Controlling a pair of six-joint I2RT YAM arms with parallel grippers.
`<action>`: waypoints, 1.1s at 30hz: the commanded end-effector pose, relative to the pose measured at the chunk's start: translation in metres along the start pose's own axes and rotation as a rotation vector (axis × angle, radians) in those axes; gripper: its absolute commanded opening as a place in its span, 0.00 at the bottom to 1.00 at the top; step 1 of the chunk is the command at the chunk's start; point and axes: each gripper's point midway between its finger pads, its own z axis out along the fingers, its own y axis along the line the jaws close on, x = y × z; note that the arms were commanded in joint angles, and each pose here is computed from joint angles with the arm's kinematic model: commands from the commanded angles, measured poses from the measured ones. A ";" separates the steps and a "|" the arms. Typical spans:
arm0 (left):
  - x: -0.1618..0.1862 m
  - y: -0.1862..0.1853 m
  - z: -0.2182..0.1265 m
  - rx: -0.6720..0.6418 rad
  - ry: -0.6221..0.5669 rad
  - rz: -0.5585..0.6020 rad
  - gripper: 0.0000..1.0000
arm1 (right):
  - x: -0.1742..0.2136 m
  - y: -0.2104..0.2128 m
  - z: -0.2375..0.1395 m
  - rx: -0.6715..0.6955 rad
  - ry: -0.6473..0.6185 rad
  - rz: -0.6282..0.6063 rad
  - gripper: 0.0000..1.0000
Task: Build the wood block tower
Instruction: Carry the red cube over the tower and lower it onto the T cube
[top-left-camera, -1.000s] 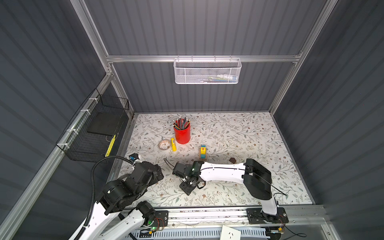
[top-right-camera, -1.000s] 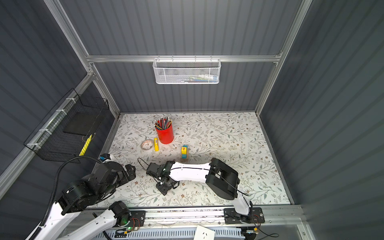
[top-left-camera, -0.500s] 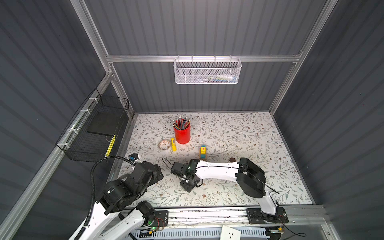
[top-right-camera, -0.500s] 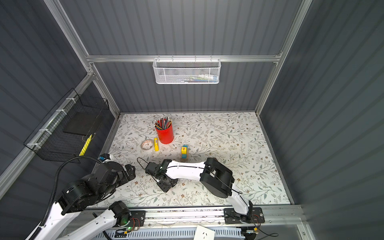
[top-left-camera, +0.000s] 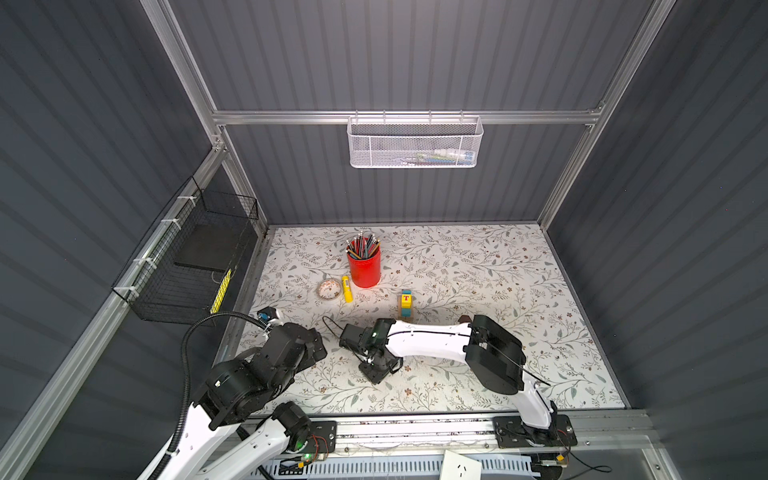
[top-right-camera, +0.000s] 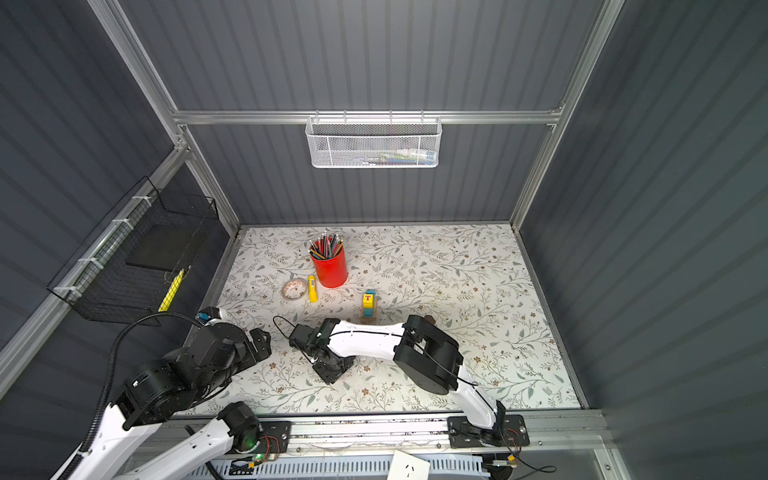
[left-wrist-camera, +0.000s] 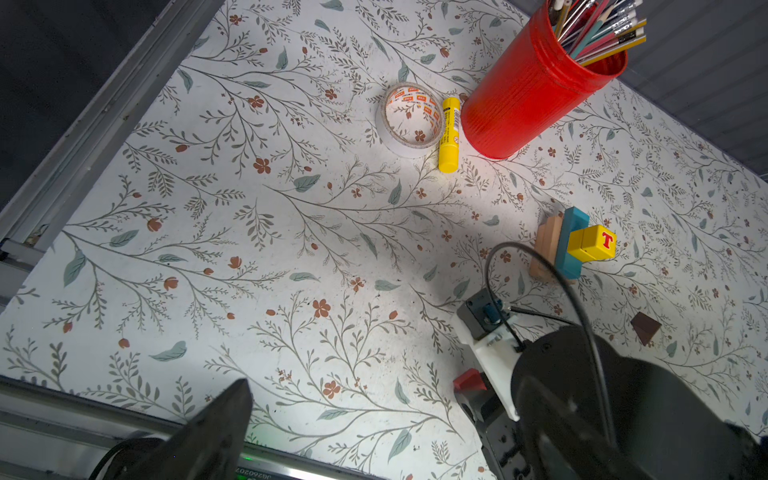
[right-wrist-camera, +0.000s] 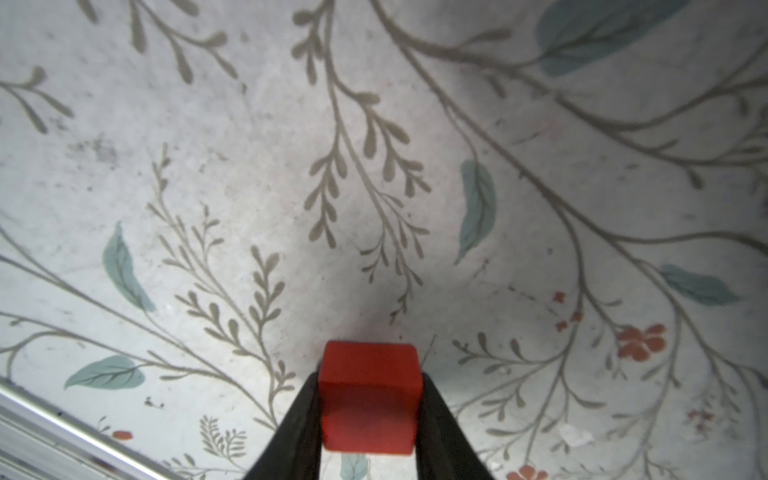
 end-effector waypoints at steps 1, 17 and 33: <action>-0.002 0.002 -0.001 -0.011 -0.007 -0.013 0.99 | 0.003 -0.005 0.003 0.022 0.033 0.026 0.31; -0.016 -0.030 -0.002 0.082 -0.026 0.052 0.99 | -0.007 -0.055 -0.082 -0.013 -0.098 0.357 0.28; -0.013 -0.098 0.048 0.194 -0.012 0.233 0.99 | -0.029 -0.157 -0.124 0.058 -0.144 0.767 0.31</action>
